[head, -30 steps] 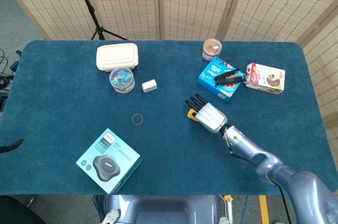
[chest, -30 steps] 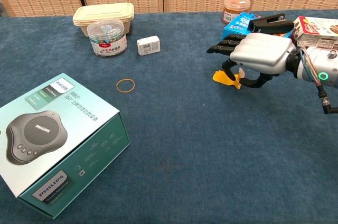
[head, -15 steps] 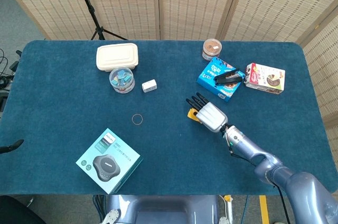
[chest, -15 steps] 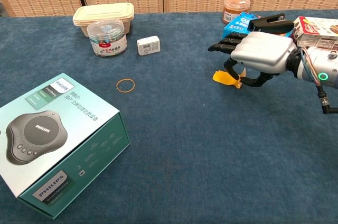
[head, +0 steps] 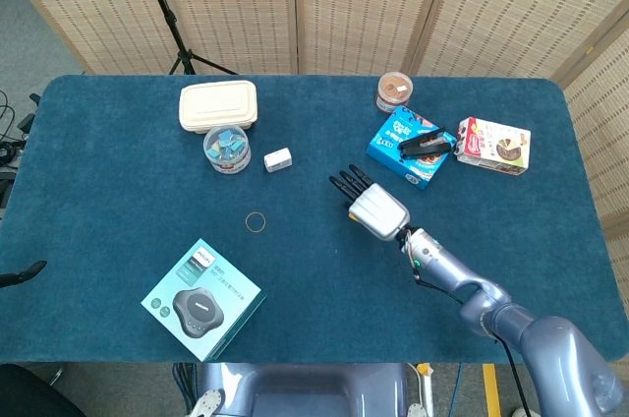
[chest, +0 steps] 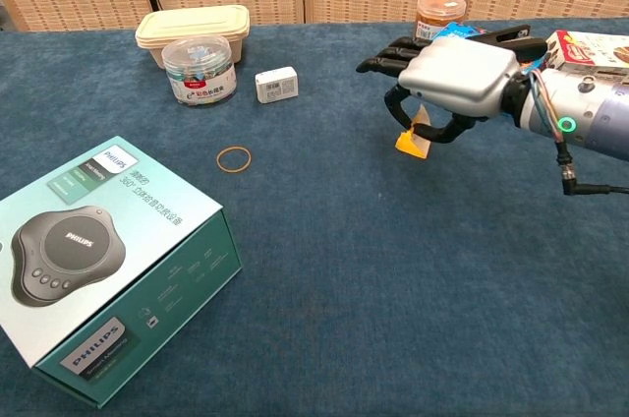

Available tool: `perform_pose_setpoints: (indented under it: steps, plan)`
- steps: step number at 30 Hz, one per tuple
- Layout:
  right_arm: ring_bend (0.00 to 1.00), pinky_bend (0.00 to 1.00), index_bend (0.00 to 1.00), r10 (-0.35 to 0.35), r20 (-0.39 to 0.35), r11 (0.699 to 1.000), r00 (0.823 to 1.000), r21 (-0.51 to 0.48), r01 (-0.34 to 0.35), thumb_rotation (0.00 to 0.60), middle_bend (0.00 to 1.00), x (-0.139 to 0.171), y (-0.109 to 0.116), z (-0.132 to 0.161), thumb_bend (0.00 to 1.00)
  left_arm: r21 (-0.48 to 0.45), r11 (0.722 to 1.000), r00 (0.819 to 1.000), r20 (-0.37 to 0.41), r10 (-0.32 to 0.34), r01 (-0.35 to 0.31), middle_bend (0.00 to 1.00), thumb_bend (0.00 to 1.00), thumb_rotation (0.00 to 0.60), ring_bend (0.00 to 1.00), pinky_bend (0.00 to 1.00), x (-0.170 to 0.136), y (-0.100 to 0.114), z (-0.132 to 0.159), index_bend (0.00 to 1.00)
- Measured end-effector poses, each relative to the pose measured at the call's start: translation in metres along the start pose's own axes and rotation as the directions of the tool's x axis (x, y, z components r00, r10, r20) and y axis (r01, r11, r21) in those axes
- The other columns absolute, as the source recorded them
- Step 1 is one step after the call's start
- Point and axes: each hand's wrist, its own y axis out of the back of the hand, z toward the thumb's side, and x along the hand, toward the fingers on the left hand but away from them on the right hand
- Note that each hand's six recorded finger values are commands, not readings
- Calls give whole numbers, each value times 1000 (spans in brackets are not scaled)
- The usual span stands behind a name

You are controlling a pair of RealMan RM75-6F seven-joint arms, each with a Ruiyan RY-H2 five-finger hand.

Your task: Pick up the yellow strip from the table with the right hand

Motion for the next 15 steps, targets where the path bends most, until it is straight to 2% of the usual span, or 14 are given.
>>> perform_pose_setpoints:
  steps: [15]
  plan:
    - [0, 0, 615, -145, 27, 989, 989, 5, 144, 600, 54, -50, 58, 5, 530, 3, 1000, 1000, 1, -4, 4, 0, 0, 600, 0, 0, 0, -1, -1, 0]
